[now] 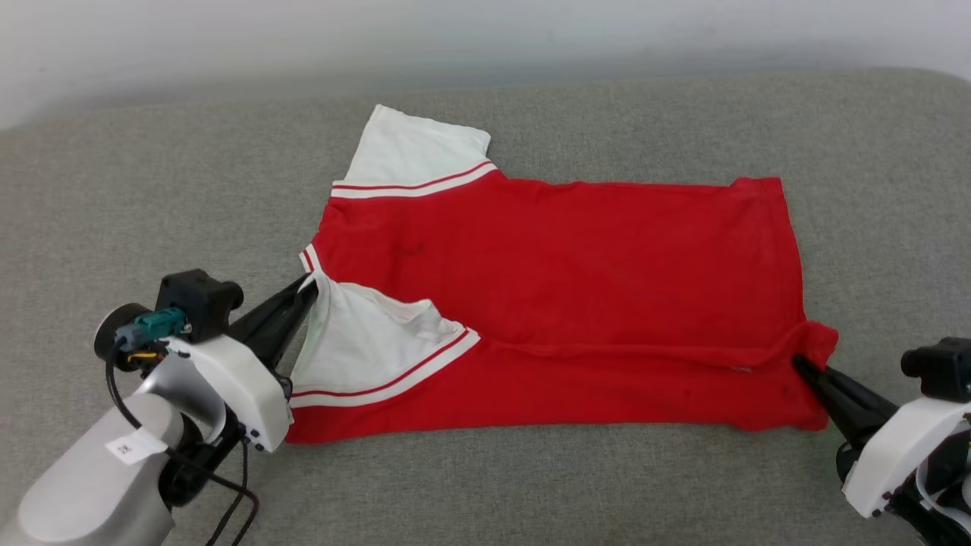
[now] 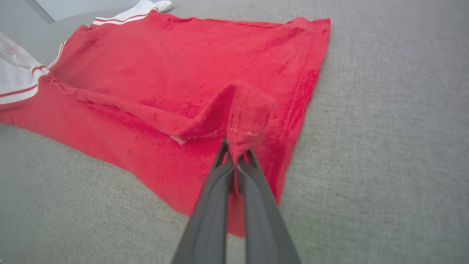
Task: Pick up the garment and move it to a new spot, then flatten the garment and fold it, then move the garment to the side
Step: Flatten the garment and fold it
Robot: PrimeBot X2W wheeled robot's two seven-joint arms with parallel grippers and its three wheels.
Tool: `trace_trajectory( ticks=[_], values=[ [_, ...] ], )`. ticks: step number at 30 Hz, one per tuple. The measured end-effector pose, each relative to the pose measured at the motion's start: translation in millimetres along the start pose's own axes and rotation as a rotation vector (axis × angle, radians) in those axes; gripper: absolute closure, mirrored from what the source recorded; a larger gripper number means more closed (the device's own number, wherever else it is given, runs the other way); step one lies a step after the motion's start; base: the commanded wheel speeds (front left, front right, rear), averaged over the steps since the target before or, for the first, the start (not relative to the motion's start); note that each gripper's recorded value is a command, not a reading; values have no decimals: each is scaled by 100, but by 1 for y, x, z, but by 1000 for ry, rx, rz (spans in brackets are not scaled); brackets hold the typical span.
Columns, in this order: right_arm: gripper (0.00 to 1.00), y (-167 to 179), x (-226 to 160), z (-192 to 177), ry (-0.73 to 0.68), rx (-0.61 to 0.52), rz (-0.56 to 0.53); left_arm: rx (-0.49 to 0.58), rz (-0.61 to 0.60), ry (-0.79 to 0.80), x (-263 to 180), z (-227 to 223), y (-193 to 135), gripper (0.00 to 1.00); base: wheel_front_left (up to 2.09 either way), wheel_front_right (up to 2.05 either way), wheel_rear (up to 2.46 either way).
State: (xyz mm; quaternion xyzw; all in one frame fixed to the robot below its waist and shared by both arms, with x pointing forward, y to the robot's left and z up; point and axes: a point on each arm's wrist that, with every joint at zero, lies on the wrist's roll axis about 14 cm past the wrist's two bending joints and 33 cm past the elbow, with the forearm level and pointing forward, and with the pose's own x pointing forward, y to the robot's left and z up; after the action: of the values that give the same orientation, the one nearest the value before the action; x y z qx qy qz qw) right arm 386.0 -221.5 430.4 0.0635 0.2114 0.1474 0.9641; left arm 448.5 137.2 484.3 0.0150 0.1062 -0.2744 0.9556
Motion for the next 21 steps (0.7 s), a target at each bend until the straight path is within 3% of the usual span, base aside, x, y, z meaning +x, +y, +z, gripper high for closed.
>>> trace_trajectory(
  ticks=[9,14,19,20,21],
  values=[
    [100,-20,31,-14,83,-33,-39,-48,-6,143,39,-53,11,100,0,0,0],
    [100,-20,39,-35,158,-35,-43,-84,-3,225,40,-86,10,100,0,0,0],
    [100,-20,42,-36,158,-33,-48,-104,13,221,39,-90,11,100,0,0,0],
    [83,-20,41,-34,149,-32,-47,-100,17,216,39,-88,12,87,0,0,0],
    [40,-19,41,-31,140,-29,-46,-90,24,204,38,-84,15,31,0,0,0]
  ],
)
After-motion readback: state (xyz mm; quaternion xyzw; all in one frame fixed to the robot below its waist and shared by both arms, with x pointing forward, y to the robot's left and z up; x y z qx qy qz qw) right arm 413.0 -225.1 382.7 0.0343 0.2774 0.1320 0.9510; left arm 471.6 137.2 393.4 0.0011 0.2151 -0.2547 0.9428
